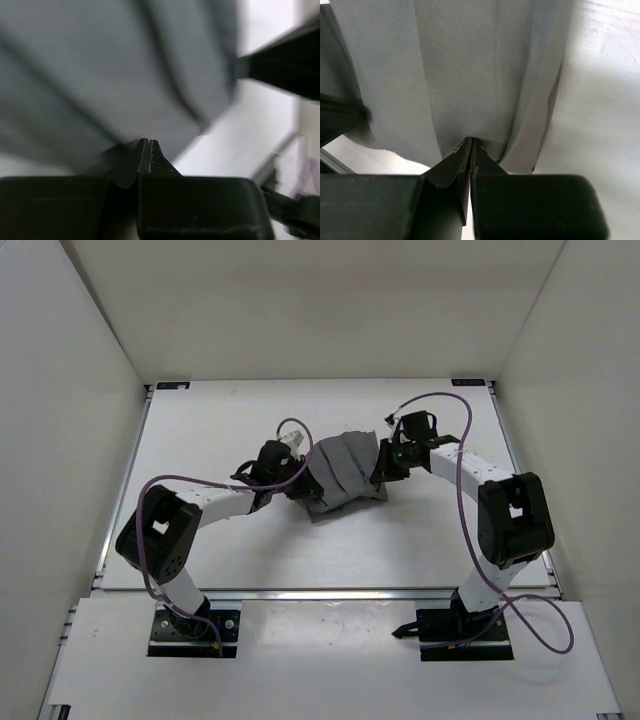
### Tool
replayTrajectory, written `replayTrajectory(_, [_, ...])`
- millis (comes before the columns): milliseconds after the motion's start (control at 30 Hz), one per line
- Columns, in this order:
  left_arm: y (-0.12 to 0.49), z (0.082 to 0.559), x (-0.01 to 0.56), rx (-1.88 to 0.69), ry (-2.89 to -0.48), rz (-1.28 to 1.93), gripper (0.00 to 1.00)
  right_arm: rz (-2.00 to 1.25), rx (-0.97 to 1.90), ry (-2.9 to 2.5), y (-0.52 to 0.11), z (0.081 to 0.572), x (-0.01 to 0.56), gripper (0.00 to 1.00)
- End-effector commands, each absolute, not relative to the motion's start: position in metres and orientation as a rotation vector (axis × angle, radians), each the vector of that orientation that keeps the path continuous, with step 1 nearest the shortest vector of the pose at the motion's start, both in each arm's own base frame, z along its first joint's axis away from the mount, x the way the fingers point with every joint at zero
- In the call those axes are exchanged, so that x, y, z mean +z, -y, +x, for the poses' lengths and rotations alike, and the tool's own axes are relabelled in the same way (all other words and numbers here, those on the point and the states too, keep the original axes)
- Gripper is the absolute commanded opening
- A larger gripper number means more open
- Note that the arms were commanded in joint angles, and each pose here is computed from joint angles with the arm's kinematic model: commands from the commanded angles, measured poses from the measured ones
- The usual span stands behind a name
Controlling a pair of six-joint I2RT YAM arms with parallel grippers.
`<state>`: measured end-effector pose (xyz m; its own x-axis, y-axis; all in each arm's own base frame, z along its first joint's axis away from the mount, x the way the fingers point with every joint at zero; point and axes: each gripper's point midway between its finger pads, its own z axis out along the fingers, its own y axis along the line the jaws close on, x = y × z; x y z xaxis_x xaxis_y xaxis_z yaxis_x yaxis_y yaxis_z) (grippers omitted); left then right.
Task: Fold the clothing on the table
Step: Fold the skirt
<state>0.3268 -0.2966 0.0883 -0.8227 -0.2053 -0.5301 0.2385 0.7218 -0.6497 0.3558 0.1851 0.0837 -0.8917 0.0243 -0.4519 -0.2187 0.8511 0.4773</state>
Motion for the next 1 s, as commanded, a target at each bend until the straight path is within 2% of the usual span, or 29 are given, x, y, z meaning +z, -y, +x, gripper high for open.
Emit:
replayTrajectory(0, [0.254, 0.334, 0.057, -0.735, -2.377, -0.058, 0.00, -0.197, 0.771, -2.502, -0.194, 0.373, 0.079, 0.00])
replayTrajectory(200, [0.225, 0.336, 0.044, -0.631, -2.423, -0.068, 0.00, -0.168, 0.731, -2.548, -0.181, 0.372, 0.059, 0.00])
replayTrajectory(300, [0.228, 0.340, 0.060, -0.653, -2.410, -0.030, 0.02, -0.186, 0.808, -2.484, -0.176, 0.381, 0.085, 0.02])
replayTrajectory(333, [0.231, 0.344, 0.072, -0.662, -2.397, 0.001, 0.07, -0.175, 0.818, -2.449, -0.173, 0.388, 0.102, 0.06])
replayTrajectory(400, [0.229, 0.348, 0.095, -0.661, -2.373, 0.036, 0.17, -0.212, 0.846, -2.386, -0.166, 0.394, 0.135, 0.24])
replayTrajectory(433, [0.227, 0.349, 0.105, -0.655, -2.376, 0.056, 0.30, -0.208, 0.826, -2.361, -0.163, 0.397, 0.158, 0.30])
replayTrajectory(467, [0.222, 0.349, 0.118, -0.626, -2.365, 0.081, 0.46, -0.196, 0.795, -2.372, -0.156, 0.394, 0.165, 0.40])
replayTrajectory(500, [0.214, 0.348, 0.131, -0.606, -2.356, 0.070, 0.59, -0.206, 0.747, -2.333, -0.150, 0.397, 0.184, 0.56])
replayTrajectory(533, [0.211, 0.350, 0.141, -0.593, -2.336, 0.081, 0.65, -0.216, 0.680, -2.299, -0.143, 0.397, 0.199, 0.63])
replayTrajectory(567, [0.204, 0.346, 0.153, -0.576, -2.323, 0.085, 0.76, -0.205, 0.637, -2.276, -0.137, 0.396, 0.206, 0.74])
replayTrajectory(600, [0.191, 0.345, 0.163, -0.537, -2.311, 0.065, 0.89, -0.193, 0.593, -2.237, -0.128, 0.392, 0.219, 0.82])
replayTrajectory(633, [0.181, 0.347, 0.168, -0.510, -2.302, 0.055, 0.95, -0.185, 0.572, -2.202, -0.120, 0.384, 0.228, 0.89])
replayTrajectory(667, [0.166, 0.347, 0.175, -0.473, -2.291, 0.031, 0.99, -0.164, 0.567, -2.194, -0.115, 0.380, 0.227, 0.91])
replayTrajectory(733, [0.149, 0.339, 0.190, -0.462, -2.267, 0.014, 0.98, -0.090, 0.530, -2.144, -0.089, 0.369, 0.240, 0.99])
replayTrajectory(800, [0.123, 0.331, 0.188, -0.416, -2.283, -0.024, 0.98, -0.054, 0.502, -2.146, -0.072, 0.354, 0.236, 0.99])
replayTrajectory(967, [0.104, 0.303, 0.188, -0.339, -2.245, -0.001, 0.99, 0.050, 0.364, -2.174, -0.033, 0.321, 0.211, 0.99])
